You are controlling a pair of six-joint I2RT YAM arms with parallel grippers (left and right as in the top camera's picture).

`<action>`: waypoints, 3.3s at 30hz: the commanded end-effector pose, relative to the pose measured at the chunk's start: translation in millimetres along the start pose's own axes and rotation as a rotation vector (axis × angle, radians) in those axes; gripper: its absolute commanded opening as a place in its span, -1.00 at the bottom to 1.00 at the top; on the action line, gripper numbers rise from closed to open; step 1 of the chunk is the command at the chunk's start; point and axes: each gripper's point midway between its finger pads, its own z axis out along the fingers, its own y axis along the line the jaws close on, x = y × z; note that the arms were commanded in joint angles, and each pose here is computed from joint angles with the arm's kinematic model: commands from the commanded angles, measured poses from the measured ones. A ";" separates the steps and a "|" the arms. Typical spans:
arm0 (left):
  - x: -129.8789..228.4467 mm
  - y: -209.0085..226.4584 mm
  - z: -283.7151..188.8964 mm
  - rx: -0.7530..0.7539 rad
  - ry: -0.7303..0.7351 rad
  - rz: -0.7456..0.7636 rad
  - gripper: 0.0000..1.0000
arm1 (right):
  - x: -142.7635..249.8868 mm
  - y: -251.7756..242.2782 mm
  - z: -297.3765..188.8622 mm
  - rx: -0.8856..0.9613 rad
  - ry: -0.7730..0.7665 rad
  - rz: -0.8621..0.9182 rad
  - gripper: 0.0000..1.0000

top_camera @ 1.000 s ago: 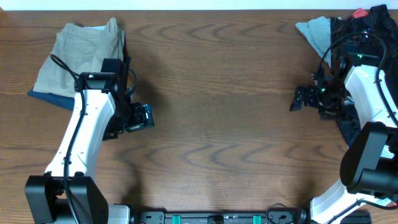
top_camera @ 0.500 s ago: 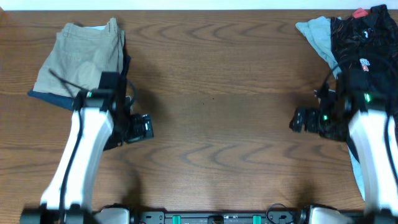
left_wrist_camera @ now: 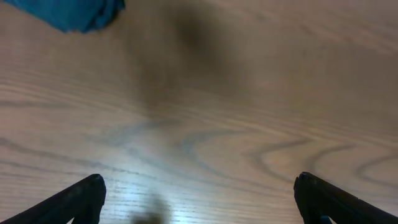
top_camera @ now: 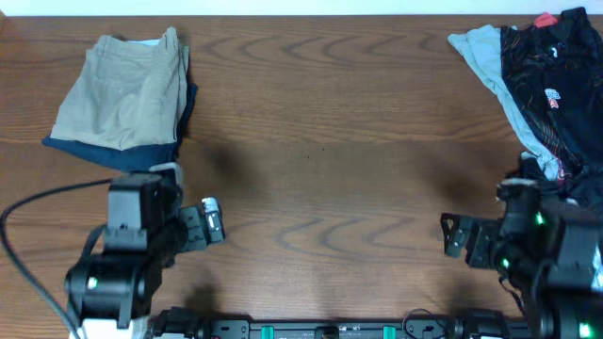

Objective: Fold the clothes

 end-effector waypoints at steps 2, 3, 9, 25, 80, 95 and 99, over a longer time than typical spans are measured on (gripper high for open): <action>1.5 -0.6 -1.8 0.005 -0.012 0.015 0.96 | 2.6 6.8 -8.5 -0.034 -0.042 0.008 0.98; 1.6 -0.6 -1.7 0.005 -0.012 0.015 0.96 | 2.5 7.0 -9.8 -0.035 -0.049 0.007 0.98; 1.9 -0.3 0.1 0.002 -0.003 0.014 0.96 | 2.5 7.2 -10.7 -0.036 -0.053 0.005 0.99; 1.9 -0.2 0.5 0.002 -0.001 0.013 0.96 | 2.7 7.4 -10.8 -0.037 -0.053 0.005 0.98; 1.9 -0.2 0.5 0.002 -0.001 0.013 0.96 | -18.0 -29.2 80.3 0.087 -0.781 -0.321 0.99; 1.9 -0.2 0.5 0.002 -0.001 0.013 0.96 | -18.0 -29.2 80.3 0.087 -0.781 -0.321 0.99; 1.9 -0.2 0.5 0.002 -0.001 0.013 0.95 | -18.0 -29.2 80.4 0.087 -0.781 -0.321 0.99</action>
